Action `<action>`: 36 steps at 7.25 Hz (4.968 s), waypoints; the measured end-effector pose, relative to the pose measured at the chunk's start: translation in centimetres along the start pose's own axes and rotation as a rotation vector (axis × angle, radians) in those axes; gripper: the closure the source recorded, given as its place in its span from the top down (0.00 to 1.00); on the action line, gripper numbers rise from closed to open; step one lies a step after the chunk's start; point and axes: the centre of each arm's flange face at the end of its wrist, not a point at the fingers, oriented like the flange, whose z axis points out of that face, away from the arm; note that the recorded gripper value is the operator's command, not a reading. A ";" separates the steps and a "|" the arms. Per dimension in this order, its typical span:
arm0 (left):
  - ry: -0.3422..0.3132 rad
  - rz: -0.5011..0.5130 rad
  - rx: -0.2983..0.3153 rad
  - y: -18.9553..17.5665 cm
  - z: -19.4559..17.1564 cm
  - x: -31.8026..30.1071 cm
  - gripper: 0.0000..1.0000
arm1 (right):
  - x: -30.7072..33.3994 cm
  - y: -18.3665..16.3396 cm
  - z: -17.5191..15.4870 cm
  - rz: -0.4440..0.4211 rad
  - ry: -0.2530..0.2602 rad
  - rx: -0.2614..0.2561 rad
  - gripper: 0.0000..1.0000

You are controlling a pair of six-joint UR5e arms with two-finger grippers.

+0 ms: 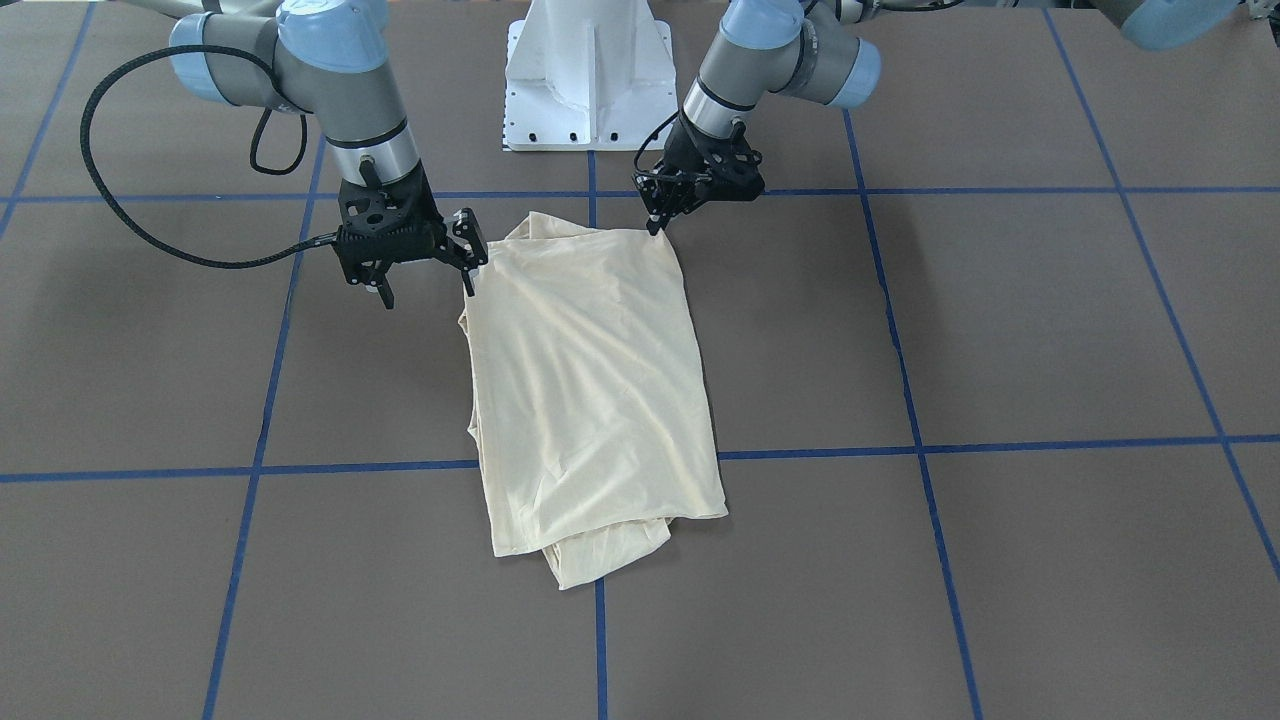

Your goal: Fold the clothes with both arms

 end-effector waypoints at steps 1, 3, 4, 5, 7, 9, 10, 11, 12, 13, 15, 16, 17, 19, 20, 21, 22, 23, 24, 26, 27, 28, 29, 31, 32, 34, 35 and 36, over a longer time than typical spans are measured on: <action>0.003 0.000 0.000 0.0 -0.1 0.1 0.00 | -1.1 1.7 0.6 0.081 0.000 0.004 0.76; 0.005 -0.001 0.000 0.0 -0.1 0.2 0.00 | -3.4 5.2 1.9 0.189 0.005 0.021 0.69; 0.006 -0.001 0.000 0.0 -0.1 0.2 0.00 | -4.1 6.7 2.6 0.239 0.009 0.026 0.67; 0.006 -0.001 0.001 -0.1 -0.1 0.2 0.00 | -4.8 8.0 2.8 0.283 0.008 0.022 0.67; 0.006 -0.001 0.001 -0.1 -0.1 0.2 0.00 | -5.8 10.3 3.2 0.331 0.005 0.019 0.67; 0.006 -0.003 0.001 -0.1 -0.1 0.2 0.00 | -6.1 11.6 3.8 0.333 0.012 0.026 0.63; 0.007 -0.003 0.002 -0.1 -0.1 0.2 0.00 | -6.1 11.8 4.3 0.332 0.021 0.030 0.61; 0.007 -0.003 0.002 -0.2 -0.1 0.2 0.00 | -6.0 11.9 4.6 0.331 0.027 0.032 0.61; 0.006 -0.003 0.002 -0.1 -0.1 0.2 0.00 | -5.9 12.0 4.8 0.330 0.031 0.033 0.57; 0.006 -0.003 0.001 -0.1 -0.1 0.2 0.00 | -5.9 12.0 4.9 0.330 0.032 0.034 0.55; 0.006 -0.003 0.002 -0.2 -0.1 0.2 0.00 | -6.0 12.0 4.9 0.330 0.033 0.035 0.47; 0.006 -0.002 0.002 -0.2 -0.1 0.2 0.00 | -6.4 11.9 4.9 0.330 0.033 0.036 0.38; 0.006 -0.001 0.002 -0.2 -0.1 0.2 0.00 | -7.0 11.8 5.1 0.330 0.033 0.039 0.28; 0.006 0.000 0.001 -0.1 -0.1 0.2 0.00 | -7.7 11.7 5.5 0.332 0.034 0.043 0.00; 0.006 0.000 0.001 -0.1 -0.1 0.2 0.00 | -7.8 11.6 5.4 0.334 0.033 0.044 0.00; 0.006 0.001 0.002 -0.1 -0.1 0.2 0.00 | -7.9 11.5 5.2 0.335 0.029 0.045 0.00; 0.005 0.001 0.002 -0.2 -0.1 0.2 0.00 | -8.0 11.4 4.9 0.337 0.022 0.046 0.00; 0.006 0.001 0.002 -0.1 -0.1 0.2 0.00 | -8.1 11.2 4.6 0.340 0.016 0.048 0.00; 0.007 0.002 0.001 -0.1 -0.1 0.2 0.00 | -8.1 11.0 4.2 0.342 0.009 0.048 0.00; 0.032 0.006 -0.002 -0.2 -1.4 1.0 0.00 | -8.1 10.8 2.8 0.347 -0.016 0.050 0.00; 0.059 0.006 -0.008 -0.1 -2.9 1.7 0.00 | -8.1 11.1 1.7 0.345 -0.035 0.047 0.00; 0.091 0.004 -0.016 0.1 -4.8 2.4 0.00 | -8.0 12.2 0.2 0.336 -0.060 0.038 0.00; 0.119 0.001 -0.026 0.5 -7.4 3.1 0.00 | -7.7 13.8 -1.8 0.329 -0.091 0.024 0.00; 0.129 0.001 -0.045 1.4 -13.7 4.1 0.00 | -6.5 16.5 -7.4 0.315 -0.139 -0.003 0.00; 0.120 0.003 -0.058 1.6 -15.3 4.3 0.00 | -6.5 16.8 -9.4 0.310 -0.146 -0.011 0.00; 0.085 0.009 -0.048 0.9 -14.3 4.5 0.00 | -7.5 15.2 -9.1 0.323 -0.132 0.015 0.00; 0.070 0.009 -0.018 -0.5 -13.1 4.8 0.00 | -8.3 13.4 -8.1 0.341 -0.120 0.046 0.00; 0.057 0.019 0.016 -2.1 -12.2 5.0 0.00 | -8.5 11.2 -7.3 0.362 -0.108 0.080 0.00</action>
